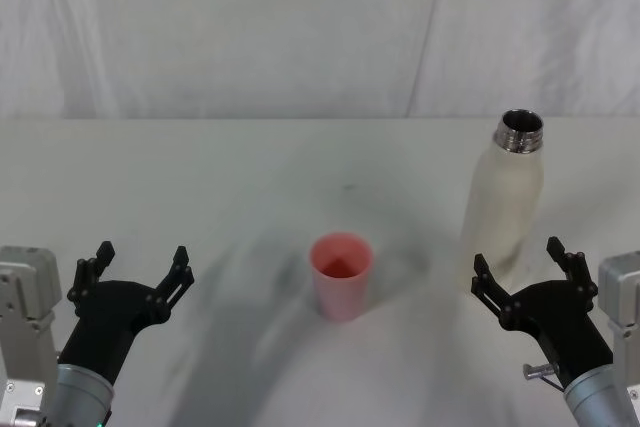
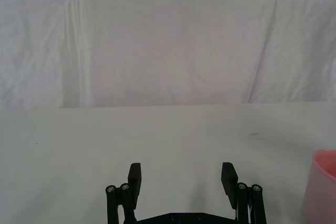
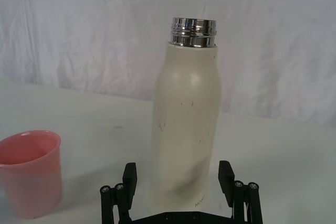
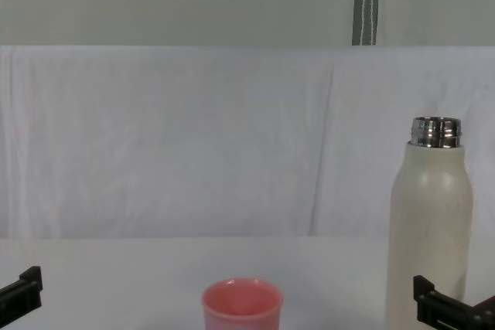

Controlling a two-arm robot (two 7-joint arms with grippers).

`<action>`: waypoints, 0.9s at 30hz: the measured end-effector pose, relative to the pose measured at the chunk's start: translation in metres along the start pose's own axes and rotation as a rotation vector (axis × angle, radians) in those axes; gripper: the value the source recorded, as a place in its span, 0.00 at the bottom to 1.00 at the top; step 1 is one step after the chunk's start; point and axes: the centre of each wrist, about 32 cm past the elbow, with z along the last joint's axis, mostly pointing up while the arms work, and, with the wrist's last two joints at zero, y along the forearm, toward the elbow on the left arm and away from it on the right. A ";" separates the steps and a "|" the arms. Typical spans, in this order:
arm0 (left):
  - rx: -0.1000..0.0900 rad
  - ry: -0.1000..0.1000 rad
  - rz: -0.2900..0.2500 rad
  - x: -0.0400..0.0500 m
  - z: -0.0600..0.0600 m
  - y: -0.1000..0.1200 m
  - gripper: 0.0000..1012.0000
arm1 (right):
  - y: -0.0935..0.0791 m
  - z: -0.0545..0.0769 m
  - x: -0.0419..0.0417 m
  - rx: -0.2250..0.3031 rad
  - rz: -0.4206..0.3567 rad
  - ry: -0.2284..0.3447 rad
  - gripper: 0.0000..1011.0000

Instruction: Grasp the thermos with one hand and pour water into the cup lid.

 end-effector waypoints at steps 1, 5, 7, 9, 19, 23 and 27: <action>0.000 0.000 0.000 0.0000 0.000 0.000 0.99 | 0.000 0.000 0.0000 0.000 0.000 0.000 0.99; 0.000 0.000 0.000 0.0000 0.000 0.000 0.99 | 0.000 0.000 0.0000 0.000 0.000 0.000 0.99; 0.000 0.000 0.000 0.0000 0.000 0.000 0.99 | 0.000 0.000 0.0000 0.000 0.000 0.000 0.99; 0.000 0.000 0.000 0.0000 0.000 0.000 0.99 | 0.000 0.000 0.0000 0.000 0.000 0.000 0.99; 0.000 0.000 0.000 0.0000 0.000 0.000 0.99 | 0.000 0.000 0.0000 0.000 0.000 0.000 0.99; 0.000 0.000 0.000 0.0000 0.000 0.000 0.99 | 0.000 0.000 0.0000 0.000 0.000 0.000 0.99; 0.000 0.000 0.000 0.0000 0.000 0.000 0.99 | 0.000 0.000 0.0000 0.000 0.000 0.000 0.99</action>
